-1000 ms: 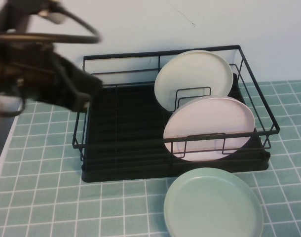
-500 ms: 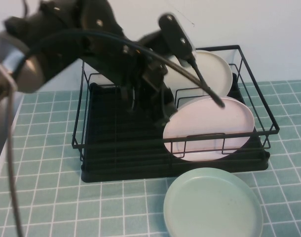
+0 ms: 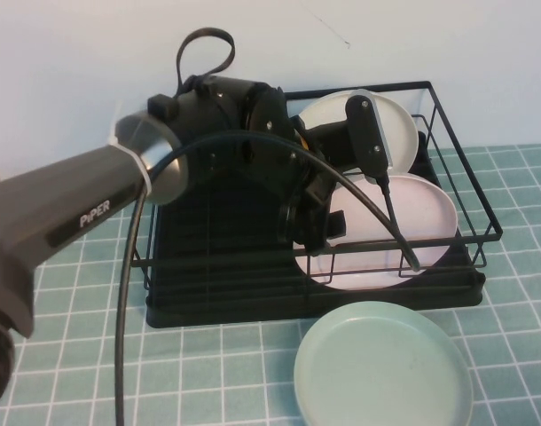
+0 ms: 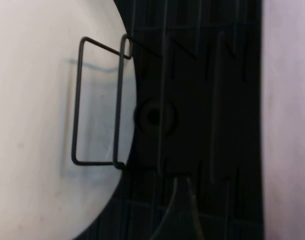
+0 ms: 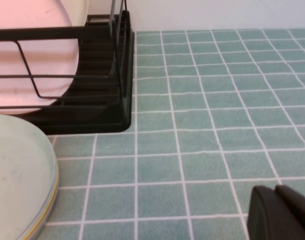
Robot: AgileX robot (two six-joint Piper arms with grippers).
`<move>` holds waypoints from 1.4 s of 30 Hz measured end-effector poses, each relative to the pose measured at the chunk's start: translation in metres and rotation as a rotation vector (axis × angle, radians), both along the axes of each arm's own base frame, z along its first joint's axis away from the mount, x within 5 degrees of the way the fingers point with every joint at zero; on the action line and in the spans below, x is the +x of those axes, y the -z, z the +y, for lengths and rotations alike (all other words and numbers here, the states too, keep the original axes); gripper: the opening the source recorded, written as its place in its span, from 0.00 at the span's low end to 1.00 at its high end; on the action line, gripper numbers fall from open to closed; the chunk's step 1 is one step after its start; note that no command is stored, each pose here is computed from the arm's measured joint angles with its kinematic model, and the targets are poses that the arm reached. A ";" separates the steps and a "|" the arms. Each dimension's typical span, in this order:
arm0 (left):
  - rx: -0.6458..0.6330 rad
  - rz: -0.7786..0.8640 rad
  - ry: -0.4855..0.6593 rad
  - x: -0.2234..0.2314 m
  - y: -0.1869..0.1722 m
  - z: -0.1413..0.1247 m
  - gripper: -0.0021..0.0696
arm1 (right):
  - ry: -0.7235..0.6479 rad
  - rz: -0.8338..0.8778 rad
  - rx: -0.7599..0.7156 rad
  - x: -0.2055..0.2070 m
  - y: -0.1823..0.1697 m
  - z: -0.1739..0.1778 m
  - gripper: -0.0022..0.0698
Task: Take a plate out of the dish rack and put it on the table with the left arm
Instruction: Grasp the plate from the shelf, then place the plate from the table
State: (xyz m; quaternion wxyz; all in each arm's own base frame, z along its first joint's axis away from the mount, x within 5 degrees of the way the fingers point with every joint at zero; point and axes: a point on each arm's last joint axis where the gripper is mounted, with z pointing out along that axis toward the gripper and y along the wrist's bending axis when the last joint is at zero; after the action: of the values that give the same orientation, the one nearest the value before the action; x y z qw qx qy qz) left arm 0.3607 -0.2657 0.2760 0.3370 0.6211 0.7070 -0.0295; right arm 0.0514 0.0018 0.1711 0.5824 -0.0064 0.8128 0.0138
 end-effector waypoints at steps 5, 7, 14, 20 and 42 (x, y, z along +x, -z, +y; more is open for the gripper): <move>-0.011 -0.020 -0.009 0.007 0.009 -0.004 0.73 | 0.000 0.000 0.000 0.000 0.000 0.000 0.03; -0.015 -0.026 -0.011 0.008 0.010 -0.005 0.65 | 0.000 0.000 0.000 0.000 0.000 0.000 0.03; -0.033 -0.002 -0.011 0.004 0.010 -0.008 0.22 | 0.000 0.000 0.000 0.000 0.000 0.000 0.03; -0.031 -0.039 -0.007 0.003 0.002 -0.007 0.21 | 0.000 0.000 0.000 0.000 0.000 0.000 0.03; -0.572 -0.358 -0.258 -0.043 -0.161 0.040 0.19 | 0.000 0.000 0.000 0.000 0.000 0.000 0.03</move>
State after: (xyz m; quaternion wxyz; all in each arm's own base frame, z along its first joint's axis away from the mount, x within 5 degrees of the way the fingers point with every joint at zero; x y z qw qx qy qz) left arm 0.3178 -0.2258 0.4371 0.6166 0.4025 0.6725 -0.0743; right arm 0.0514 0.0018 0.1711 0.5824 -0.0064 0.8128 0.0138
